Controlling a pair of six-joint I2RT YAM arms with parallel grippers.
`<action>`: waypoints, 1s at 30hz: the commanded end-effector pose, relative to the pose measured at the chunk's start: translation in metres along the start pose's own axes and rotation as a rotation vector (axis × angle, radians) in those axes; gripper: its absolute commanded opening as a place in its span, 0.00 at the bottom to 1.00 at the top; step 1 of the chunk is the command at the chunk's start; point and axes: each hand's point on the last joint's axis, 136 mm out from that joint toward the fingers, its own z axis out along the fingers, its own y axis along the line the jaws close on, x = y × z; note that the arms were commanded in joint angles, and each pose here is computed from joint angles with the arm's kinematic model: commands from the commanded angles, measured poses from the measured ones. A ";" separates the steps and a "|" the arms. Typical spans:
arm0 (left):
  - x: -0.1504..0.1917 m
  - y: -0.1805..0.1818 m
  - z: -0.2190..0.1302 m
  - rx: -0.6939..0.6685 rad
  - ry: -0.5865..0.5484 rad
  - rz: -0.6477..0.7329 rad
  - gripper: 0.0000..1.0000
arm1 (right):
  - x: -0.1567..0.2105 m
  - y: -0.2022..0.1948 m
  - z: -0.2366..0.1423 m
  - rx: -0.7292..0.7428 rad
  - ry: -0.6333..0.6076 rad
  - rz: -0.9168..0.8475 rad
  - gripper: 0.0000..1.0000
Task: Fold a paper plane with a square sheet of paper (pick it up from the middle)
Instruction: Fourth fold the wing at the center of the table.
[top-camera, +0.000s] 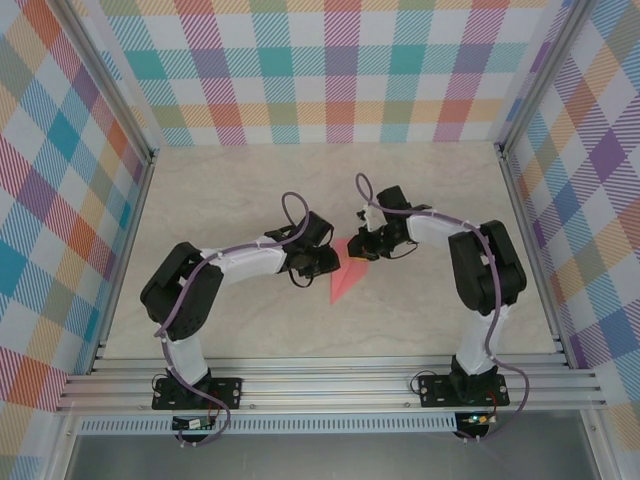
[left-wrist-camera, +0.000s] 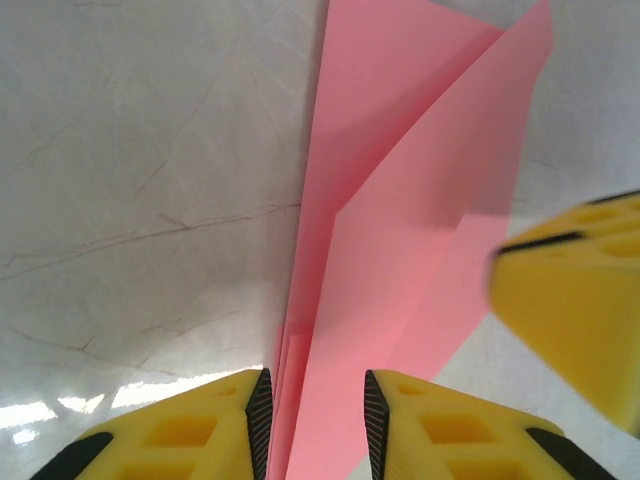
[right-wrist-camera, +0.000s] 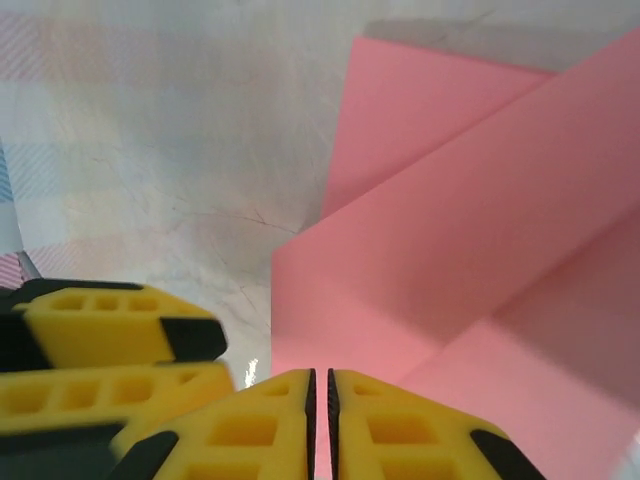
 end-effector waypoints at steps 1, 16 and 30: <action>-0.001 0.001 0.003 -0.023 0.027 0.042 0.32 | 0.000 -0.029 -0.016 0.065 -0.075 0.192 0.18; -0.009 0.004 0.020 -0.057 0.046 0.060 0.31 | 0.020 -0.042 -0.009 0.052 -0.038 0.343 0.35; -0.006 0.003 0.030 -0.036 0.081 0.056 0.31 | 0.032 -0.050 0.015 0.032 0.040 0.375 0.35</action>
